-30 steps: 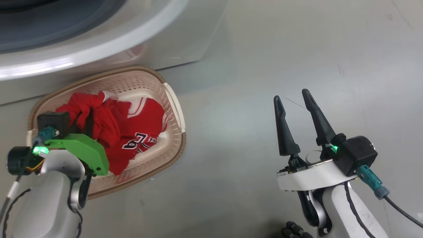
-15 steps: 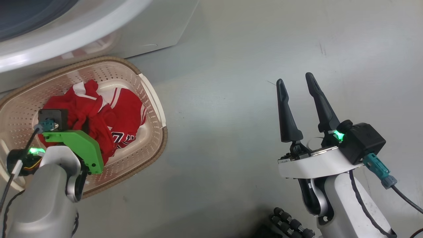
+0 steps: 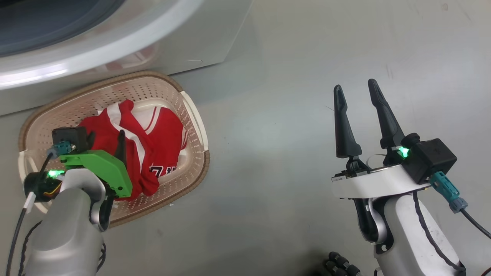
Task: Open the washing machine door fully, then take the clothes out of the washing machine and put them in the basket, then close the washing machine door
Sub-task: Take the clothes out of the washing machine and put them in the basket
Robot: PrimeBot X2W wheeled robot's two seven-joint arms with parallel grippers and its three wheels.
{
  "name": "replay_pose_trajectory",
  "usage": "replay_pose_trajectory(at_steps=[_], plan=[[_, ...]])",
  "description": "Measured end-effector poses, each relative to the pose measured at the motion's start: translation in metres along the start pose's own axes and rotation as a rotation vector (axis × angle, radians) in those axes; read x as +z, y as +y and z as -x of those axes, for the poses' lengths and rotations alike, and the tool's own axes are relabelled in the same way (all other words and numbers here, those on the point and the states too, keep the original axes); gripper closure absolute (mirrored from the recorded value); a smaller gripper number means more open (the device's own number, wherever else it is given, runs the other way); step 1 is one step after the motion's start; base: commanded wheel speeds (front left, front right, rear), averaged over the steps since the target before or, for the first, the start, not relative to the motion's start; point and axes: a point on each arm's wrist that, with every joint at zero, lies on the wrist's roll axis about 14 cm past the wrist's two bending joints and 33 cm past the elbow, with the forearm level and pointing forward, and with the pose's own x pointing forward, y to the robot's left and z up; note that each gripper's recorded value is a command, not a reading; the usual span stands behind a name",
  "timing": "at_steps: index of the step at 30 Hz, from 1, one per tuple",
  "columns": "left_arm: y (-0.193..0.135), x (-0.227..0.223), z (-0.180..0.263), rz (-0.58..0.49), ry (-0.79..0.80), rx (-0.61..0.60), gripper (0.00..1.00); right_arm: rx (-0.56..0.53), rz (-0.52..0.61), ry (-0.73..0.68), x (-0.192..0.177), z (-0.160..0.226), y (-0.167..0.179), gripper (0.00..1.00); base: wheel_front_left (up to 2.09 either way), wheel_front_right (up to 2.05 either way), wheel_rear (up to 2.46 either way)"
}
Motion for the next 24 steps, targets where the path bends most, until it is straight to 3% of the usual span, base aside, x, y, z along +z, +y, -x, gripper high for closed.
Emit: replay_pose_trajectory(at_steps=[12, 24], plan=[[-0.027, 0.091, 0.048, -0.017, -0.396, -0.074, 0.00, 0.052, 0.050, -0.051, 0.018, -0.001, 0.010, 0.00, 0.00, 0.00, 0.00], [-0.037, 0.148, 0.121, -0.078, -0.635, -0.084, 0.00, 0.115, 0.054, -0.056, 0.024, 0.015, 0.028, 0.00, 0.00, 0.00, 0.00]])
